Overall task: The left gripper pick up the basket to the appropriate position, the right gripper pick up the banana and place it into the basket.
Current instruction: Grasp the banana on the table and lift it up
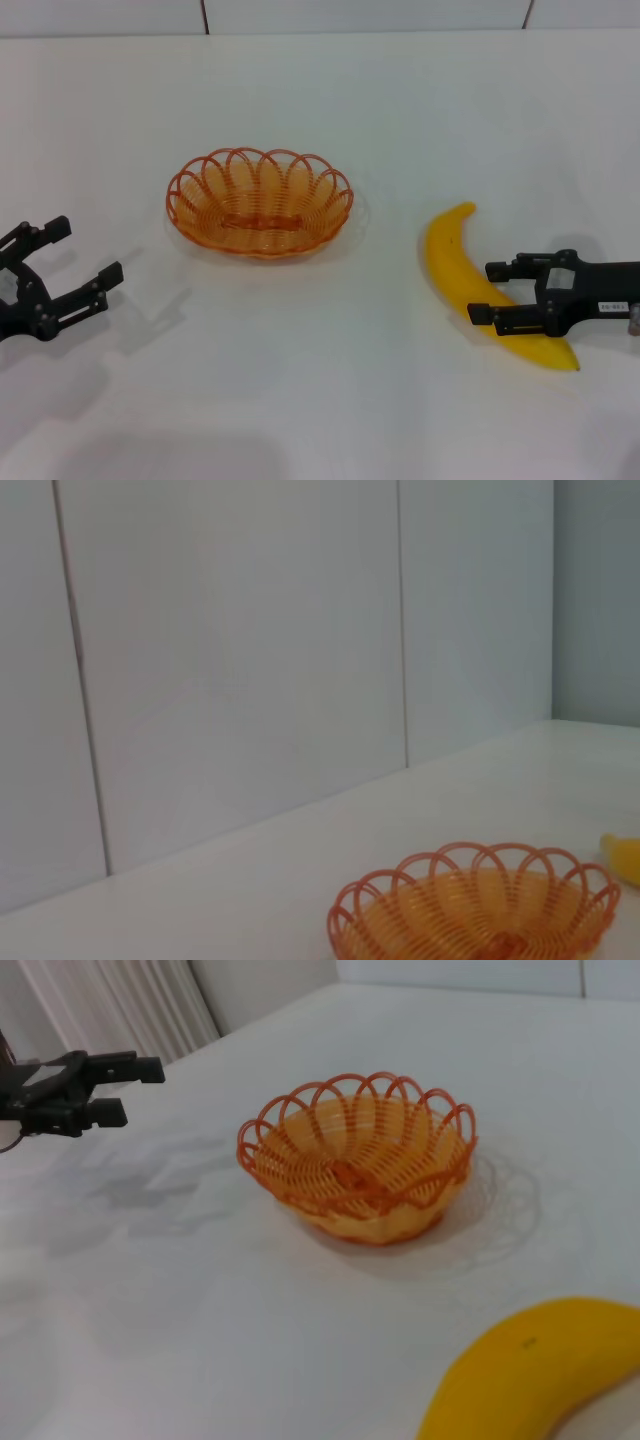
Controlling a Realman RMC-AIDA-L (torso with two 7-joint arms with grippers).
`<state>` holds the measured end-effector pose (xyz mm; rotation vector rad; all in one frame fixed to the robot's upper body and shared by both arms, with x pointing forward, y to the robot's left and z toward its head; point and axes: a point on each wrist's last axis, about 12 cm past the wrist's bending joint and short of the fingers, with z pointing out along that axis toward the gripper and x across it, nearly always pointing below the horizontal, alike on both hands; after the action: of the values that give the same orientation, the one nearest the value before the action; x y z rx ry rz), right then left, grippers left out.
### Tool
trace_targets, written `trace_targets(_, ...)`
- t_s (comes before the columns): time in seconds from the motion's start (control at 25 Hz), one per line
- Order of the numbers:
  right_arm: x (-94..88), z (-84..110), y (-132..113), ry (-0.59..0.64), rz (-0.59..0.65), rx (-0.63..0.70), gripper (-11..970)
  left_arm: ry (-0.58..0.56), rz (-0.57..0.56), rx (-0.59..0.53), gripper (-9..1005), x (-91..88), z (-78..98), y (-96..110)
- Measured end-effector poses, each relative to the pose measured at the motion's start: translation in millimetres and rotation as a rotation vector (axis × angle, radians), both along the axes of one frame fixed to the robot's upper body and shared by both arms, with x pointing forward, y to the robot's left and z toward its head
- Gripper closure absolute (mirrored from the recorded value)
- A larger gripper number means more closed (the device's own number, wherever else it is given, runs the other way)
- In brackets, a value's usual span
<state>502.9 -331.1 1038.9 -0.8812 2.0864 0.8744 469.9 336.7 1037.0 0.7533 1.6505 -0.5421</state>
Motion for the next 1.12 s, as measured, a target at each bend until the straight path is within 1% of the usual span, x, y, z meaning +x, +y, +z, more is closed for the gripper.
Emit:
trace_targets(0.16, 0.6, -2.3, 2.5, 0.037, -0.002, -0.011, 177, 0.0, -0.002, -0.002, 118, -0.2, -0.1, -0.6)
trace_targets(0.44, 1.4, -2.3, 3.6, 0.05, -0.002, -0.011, 184, 0.0, -0.002, -0.003, 117, -0.8, -0.3, -0.7)
trace_targets(0.68, 1.2, 0.4, 1.2, 0.085, -0.013, -0.001, 189, 0.001, 0.002, -0.004, 117, -1.9, -0.7, 0.0)
trace_targets(0.88, 0.7, 1.0, 0.7, 0.09, -0.01, 0.002, 406, -0.002, 0.01, -0.01, 117, -2.7, -0.4, 0.9)
trace_targets(1.12, 1.2, 1.4, 0.8, 0.088, -0.011, 0.003, 435, -0.007, 0.002, -0.018, 117, -3.1, 0.7, 0.1)
